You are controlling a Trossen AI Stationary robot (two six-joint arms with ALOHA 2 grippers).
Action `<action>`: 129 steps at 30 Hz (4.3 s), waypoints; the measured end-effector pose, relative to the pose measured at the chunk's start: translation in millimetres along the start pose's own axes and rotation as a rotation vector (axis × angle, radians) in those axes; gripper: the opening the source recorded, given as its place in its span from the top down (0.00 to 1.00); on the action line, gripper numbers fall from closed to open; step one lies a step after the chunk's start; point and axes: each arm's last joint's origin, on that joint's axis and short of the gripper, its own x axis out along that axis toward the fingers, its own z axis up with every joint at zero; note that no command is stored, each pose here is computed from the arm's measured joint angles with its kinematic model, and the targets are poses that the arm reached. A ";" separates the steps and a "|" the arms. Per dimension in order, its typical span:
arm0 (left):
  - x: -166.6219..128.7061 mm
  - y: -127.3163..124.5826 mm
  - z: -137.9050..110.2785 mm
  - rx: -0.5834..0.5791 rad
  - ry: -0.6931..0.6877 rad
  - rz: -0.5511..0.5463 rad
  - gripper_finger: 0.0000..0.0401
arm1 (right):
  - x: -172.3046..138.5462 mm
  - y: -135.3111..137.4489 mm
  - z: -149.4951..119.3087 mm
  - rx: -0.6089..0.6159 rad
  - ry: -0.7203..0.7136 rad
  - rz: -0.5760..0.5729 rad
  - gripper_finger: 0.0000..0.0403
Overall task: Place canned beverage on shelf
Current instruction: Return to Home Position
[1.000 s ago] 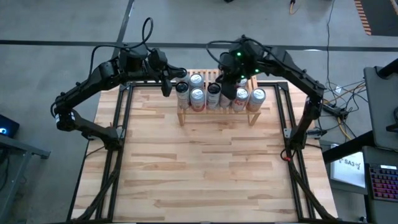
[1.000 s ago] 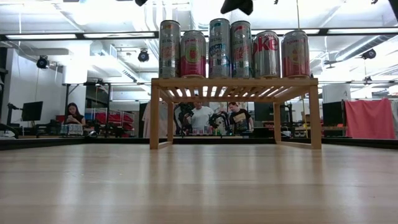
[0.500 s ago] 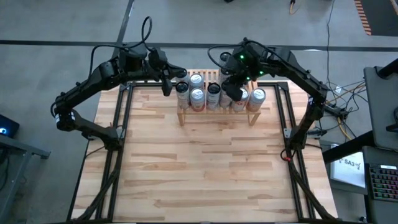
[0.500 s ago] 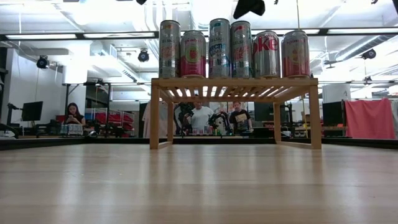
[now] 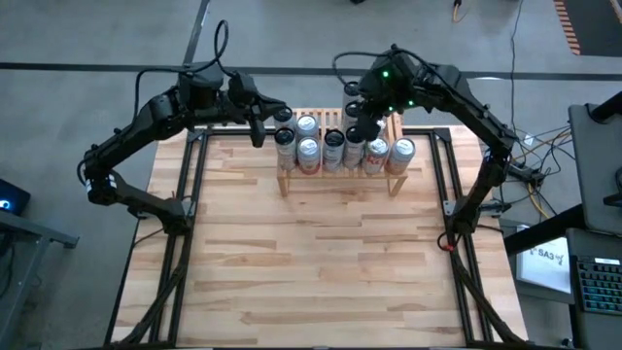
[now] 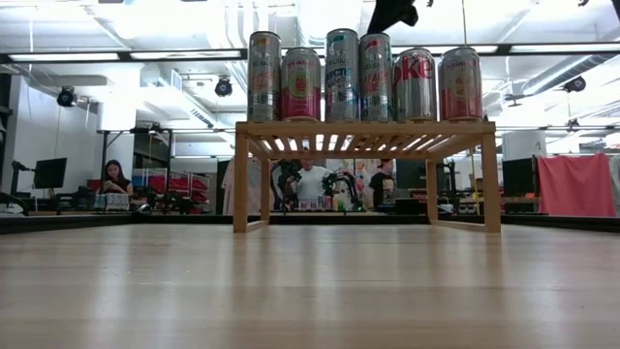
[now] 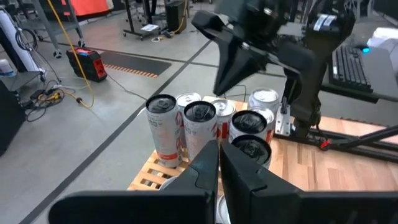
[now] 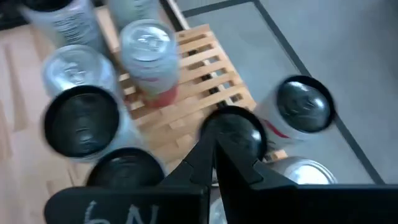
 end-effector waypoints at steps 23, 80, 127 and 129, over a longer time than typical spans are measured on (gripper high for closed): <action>-74.8 -9.6 -13.5 0.071 -0.042 -0.204 1.00 | -86.0 -15.0 -33.8 -0.025 -0.378 0.107 0.98; -105.3 -17.4 -175.5 -0.064 -0.371 -0.345 1.00 | -77.4 41.1 -256.0 -0.508 -0.858 0.505 0.98; -72.7 -23.0 -323.1 -0.209 -0.424 -0.376 1.00 | 55.8 54.1 -359.5 -0.534 -0.915 0.448 0.98; -71.7 -22.9 -324.2 -0.214 -0.410 -0.374 1.00 | 59.9 53.4 -359.0 -0.557 -0.917 0.415 0.98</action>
